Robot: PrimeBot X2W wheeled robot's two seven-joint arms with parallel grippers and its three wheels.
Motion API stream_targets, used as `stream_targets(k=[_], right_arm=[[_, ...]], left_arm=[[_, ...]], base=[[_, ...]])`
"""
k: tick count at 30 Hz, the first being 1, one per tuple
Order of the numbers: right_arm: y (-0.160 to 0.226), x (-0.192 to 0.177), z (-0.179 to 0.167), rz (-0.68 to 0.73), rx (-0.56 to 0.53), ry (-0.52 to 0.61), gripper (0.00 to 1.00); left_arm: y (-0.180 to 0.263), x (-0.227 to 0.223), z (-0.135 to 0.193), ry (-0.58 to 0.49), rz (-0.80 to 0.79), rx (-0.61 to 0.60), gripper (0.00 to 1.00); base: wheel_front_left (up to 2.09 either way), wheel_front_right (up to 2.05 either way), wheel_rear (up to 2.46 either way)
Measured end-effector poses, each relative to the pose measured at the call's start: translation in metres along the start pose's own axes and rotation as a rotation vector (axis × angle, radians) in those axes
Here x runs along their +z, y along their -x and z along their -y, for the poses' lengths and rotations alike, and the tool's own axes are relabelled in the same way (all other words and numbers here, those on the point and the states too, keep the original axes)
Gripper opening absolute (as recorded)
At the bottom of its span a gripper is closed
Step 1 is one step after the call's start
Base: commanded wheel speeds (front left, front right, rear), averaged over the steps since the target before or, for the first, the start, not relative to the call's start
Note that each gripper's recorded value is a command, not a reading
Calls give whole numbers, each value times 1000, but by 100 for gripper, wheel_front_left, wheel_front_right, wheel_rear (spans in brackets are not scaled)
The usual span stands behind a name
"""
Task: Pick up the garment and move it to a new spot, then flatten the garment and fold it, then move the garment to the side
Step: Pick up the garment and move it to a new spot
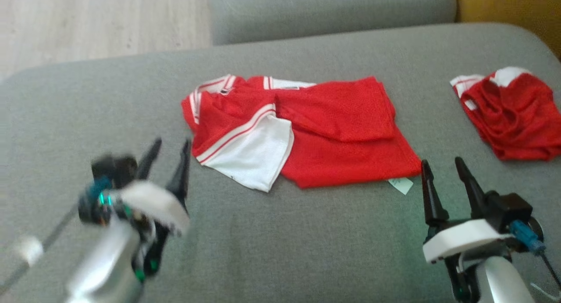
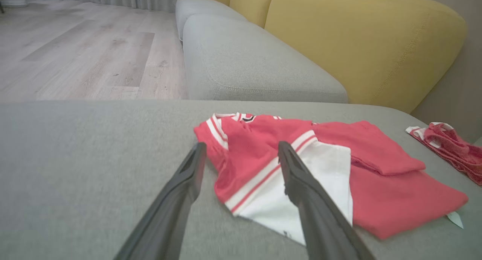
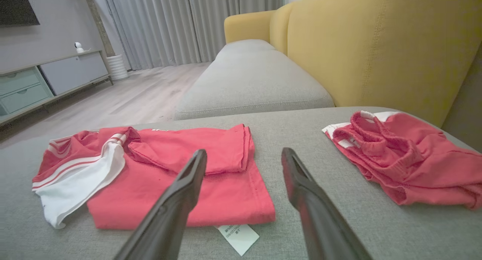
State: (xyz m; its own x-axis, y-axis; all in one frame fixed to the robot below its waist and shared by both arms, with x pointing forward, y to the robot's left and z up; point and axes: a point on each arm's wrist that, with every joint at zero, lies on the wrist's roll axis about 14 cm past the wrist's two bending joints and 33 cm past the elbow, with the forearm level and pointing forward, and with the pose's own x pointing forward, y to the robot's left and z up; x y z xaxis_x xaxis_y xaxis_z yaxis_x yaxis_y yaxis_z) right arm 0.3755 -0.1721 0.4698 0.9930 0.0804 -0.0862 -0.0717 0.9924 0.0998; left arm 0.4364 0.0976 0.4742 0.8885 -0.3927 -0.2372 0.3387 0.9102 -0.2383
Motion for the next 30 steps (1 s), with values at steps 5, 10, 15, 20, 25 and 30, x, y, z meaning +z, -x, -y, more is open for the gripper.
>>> stream_targets(k=[5,10,15,20,25,30], right_arm=[[14,-2,-8,-11,22,7,100],[25,-6,-11,-25,25,7,100],[29,-7,-13,-32,30,7,100],[29,-5,-14,-26,36,6,100],[32,-11,-15,-43,37,5,100],[32,-13,-16,-49,39,4,100]], left_arm=[[46,-28,3,69,52,80,100],[81,-50,0,111,78,185,100],[104,-68,7,120,59,221,100],[115,-74,7,110,57,248,100],[117,-69,3,116,77,266,100],[118,-69,2,113,82,270,100]], base=[[0,0,0],[0,0,0],[0,0,0],[0,0,0],[0,0,0],[0,0,0]])
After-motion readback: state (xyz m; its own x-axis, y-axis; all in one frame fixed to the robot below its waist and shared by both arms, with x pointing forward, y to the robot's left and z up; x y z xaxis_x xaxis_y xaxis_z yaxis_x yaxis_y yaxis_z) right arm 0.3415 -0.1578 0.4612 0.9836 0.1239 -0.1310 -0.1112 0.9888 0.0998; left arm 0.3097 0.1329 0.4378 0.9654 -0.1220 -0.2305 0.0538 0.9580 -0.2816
